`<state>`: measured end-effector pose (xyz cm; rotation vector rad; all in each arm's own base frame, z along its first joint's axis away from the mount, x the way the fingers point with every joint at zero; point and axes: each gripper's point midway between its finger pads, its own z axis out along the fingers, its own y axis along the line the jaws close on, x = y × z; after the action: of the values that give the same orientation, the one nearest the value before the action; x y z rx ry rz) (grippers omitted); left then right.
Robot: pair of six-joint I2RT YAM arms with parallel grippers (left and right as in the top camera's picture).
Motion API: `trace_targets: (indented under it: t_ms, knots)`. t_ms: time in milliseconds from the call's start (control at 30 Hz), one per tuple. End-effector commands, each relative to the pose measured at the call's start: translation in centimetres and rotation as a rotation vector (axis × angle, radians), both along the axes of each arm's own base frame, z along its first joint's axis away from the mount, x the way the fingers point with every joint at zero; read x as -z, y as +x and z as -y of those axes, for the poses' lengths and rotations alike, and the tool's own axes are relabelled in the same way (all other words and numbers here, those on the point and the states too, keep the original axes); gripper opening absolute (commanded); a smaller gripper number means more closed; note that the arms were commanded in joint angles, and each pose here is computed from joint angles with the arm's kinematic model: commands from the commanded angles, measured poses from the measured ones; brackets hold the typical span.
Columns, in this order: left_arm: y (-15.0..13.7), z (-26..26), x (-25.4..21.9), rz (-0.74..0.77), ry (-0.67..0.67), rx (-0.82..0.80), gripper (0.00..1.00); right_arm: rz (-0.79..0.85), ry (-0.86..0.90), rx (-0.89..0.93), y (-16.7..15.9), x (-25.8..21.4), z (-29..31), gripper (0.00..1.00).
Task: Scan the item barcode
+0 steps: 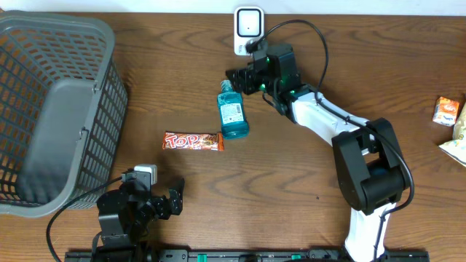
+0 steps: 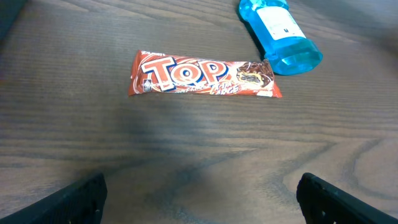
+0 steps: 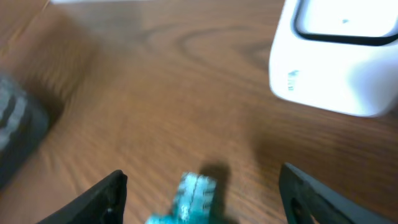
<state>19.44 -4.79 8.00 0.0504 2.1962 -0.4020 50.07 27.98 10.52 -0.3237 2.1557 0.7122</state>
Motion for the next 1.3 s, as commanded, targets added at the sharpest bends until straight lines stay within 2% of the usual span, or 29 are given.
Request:
trace_targets:
  t_ms: [0, 167, 467, 933, 967, 1267]
  knots:
    - [0.0, 0.0, 0.0, -0.001, -0.002, -0.002, 0.98, -0.011, 0.043, 0.168, 1.4, -1.1, -1.2, 0.72]
    - [0.0, 0.0, 0.0, -0.001, -0.002, -0.002, 0.98, -0.042, -0.023, 0.139, 0.9, 0.8, -4.3, 0.73]
    - [0.0, 0.0, 0.0, -0.001, -0.002, -0.002, 0.98, -0.148, -0.172, 0.209, 1.0, 4.0, -3.1, 0.69]
    - [0.0, 0.0, 0.0, -0.001, -0.002, -0.002, 0.98, -0.230, -0.211, 0.176, 0.0, 9.2, -3.4, 0.61]
    - [0.0, 0.0, 0.0, -0.001, -0.002, -0.002, 0.98, -0.228, -0.210, 0.176, 0.0, 9.1, -3.5, 0.59]
    - [0.0, 0.0, 0.0, -0.001, -0.002, -0.002, 0.98, -0.182, -0.209, 0.154, 0.5, 8.6, -3.9, 0.16]
